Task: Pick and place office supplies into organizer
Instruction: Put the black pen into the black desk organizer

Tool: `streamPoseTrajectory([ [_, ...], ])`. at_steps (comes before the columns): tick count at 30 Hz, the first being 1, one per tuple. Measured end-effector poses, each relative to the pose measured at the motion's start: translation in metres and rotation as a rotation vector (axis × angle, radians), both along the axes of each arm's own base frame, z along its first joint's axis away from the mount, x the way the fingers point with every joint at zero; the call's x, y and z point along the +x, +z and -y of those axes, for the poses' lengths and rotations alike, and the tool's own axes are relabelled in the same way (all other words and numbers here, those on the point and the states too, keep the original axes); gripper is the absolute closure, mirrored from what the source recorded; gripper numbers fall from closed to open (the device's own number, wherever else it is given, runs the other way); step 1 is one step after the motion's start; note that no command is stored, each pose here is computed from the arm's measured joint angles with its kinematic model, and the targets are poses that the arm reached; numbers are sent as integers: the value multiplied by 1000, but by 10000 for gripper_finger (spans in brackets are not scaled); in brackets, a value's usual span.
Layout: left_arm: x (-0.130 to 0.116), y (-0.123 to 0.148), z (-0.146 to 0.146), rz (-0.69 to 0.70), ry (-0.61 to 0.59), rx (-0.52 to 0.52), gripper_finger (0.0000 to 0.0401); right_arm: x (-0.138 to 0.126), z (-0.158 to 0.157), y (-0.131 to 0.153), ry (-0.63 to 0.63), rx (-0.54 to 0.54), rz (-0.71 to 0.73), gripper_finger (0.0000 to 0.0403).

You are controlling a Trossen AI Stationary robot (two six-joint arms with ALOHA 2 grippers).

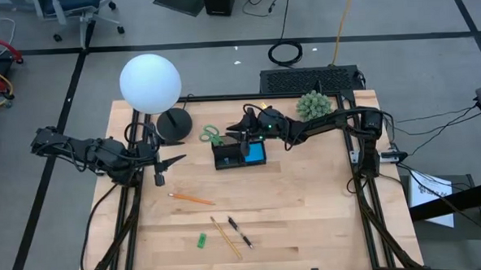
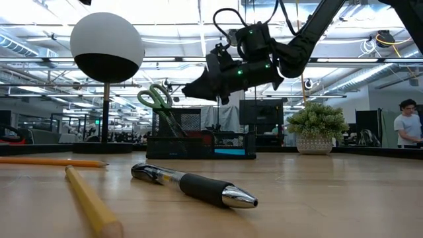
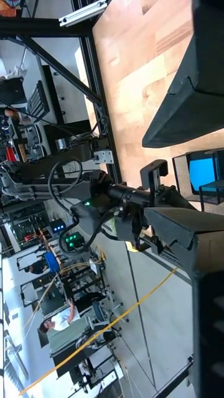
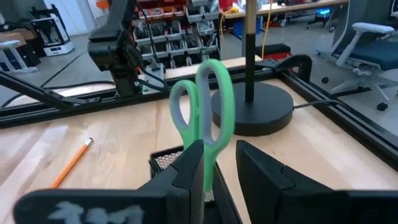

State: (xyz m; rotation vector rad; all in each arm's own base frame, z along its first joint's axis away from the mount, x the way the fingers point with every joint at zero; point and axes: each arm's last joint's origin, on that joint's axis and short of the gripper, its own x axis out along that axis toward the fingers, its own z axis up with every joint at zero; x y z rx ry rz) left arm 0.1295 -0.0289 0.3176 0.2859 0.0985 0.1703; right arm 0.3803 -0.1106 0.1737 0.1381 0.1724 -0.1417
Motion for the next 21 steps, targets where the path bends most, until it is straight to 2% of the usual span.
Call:
streamPoseTrajectory([
  [13,0,0,0,0,0,-1,229,7,-29,21,83,-49,169,327],
  [21,0,0,0,0,0,-1,229,-1,-50,56,221,-67,237,332],
])
